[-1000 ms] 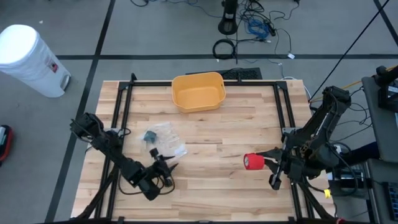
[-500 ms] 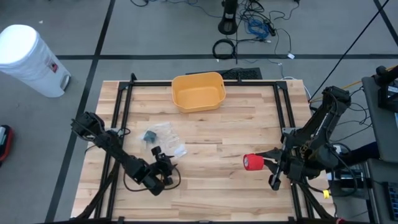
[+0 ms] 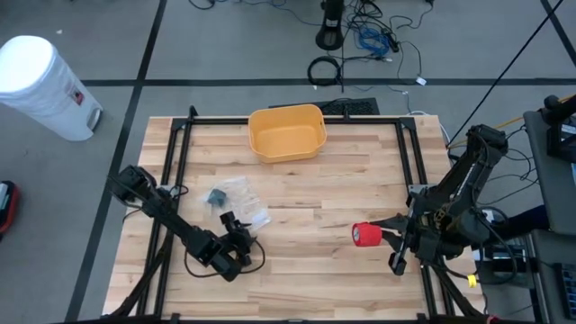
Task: Roll bandage
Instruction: Put the rolled red bandage into the transparent zip bag
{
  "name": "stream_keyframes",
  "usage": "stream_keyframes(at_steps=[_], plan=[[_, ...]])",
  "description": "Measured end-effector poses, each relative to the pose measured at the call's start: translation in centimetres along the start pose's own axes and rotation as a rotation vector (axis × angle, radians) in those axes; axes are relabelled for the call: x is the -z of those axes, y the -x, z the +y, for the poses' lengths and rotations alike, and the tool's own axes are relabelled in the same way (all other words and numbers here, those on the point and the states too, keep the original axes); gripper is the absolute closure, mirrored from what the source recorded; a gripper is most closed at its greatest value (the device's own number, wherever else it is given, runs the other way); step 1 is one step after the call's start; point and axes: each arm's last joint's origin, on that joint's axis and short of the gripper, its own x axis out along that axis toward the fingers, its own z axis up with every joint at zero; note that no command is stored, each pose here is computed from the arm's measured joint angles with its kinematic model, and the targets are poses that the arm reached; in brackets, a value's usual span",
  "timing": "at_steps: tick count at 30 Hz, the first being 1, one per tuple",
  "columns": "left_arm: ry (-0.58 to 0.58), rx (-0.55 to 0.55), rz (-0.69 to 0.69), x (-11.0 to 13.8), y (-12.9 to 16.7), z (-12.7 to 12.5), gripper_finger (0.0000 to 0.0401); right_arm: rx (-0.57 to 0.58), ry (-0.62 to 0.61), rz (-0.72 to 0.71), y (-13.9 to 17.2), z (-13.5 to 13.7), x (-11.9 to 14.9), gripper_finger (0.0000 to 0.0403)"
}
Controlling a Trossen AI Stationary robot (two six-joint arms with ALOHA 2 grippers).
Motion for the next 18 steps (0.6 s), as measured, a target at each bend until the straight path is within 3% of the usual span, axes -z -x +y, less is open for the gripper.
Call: stream_keyframes(at_steps=[18], plan=[[-0.028, -0.092, 0.054, 0.5, -0.8, 1.1, 0.0173, 0.0, -0.004, 0.0, 0.0, 0.0, 0.0, 0.0369]])
